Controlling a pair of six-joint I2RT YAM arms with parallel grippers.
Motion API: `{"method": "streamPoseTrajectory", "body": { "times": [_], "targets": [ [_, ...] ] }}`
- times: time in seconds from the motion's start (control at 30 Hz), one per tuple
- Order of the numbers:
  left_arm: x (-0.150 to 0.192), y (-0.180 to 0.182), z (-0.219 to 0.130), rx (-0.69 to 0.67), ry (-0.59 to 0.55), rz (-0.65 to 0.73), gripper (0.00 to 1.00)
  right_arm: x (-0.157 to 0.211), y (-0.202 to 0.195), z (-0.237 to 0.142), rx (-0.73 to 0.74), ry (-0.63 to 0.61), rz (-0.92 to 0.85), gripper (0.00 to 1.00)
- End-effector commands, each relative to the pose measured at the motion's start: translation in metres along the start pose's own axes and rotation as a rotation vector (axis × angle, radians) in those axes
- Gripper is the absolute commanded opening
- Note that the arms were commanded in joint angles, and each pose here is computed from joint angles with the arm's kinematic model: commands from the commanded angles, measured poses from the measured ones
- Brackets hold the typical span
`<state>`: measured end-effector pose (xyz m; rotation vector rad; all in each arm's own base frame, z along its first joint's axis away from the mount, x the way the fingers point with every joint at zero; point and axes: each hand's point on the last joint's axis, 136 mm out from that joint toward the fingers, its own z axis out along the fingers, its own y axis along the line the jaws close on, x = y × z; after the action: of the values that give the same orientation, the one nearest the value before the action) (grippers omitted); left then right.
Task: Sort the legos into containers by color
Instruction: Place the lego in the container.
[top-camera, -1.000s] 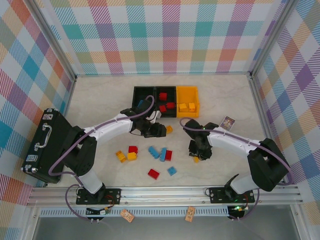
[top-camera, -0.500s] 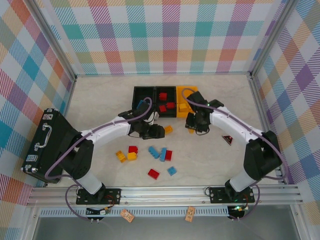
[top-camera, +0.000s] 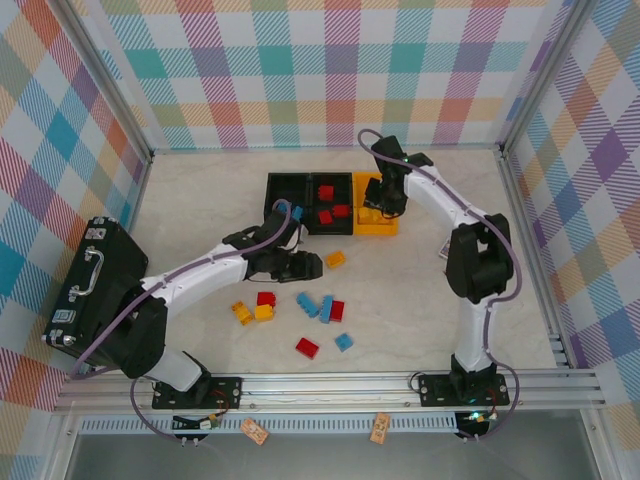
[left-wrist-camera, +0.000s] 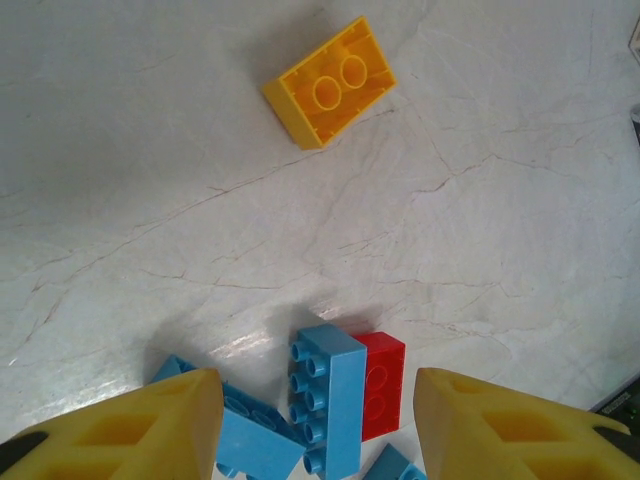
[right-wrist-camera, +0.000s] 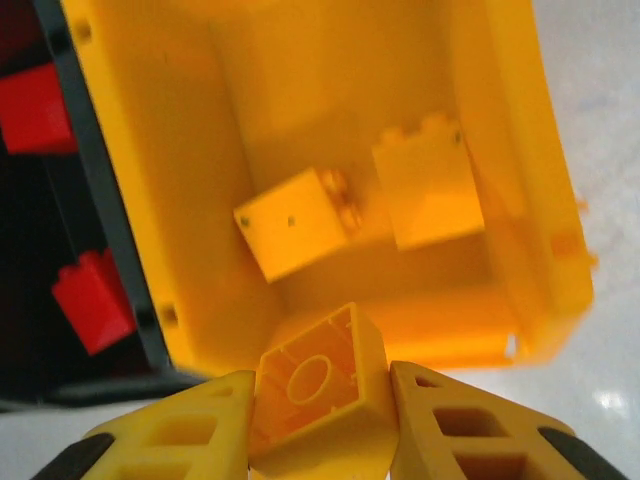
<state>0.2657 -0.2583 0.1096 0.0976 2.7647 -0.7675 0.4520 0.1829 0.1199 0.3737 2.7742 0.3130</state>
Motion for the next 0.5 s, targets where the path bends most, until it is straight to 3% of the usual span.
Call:
{"method": "streamPoseTrajectory", "body": {
  "times": [0.0,0.47],
  "targets": [
    [0.005,-0.001,-0.006,-0.007,-0.016,-0.005,0.53,-0.012,0.002,0.006,-0.001,0.025,-0.008,0.32],
    [0.008,0.006,-0.013,-0.042,-0.026,-0.013,0.53,-0.048,0.016,0.053,-0.015,0.049,0.018,0.35]
  ]
}}
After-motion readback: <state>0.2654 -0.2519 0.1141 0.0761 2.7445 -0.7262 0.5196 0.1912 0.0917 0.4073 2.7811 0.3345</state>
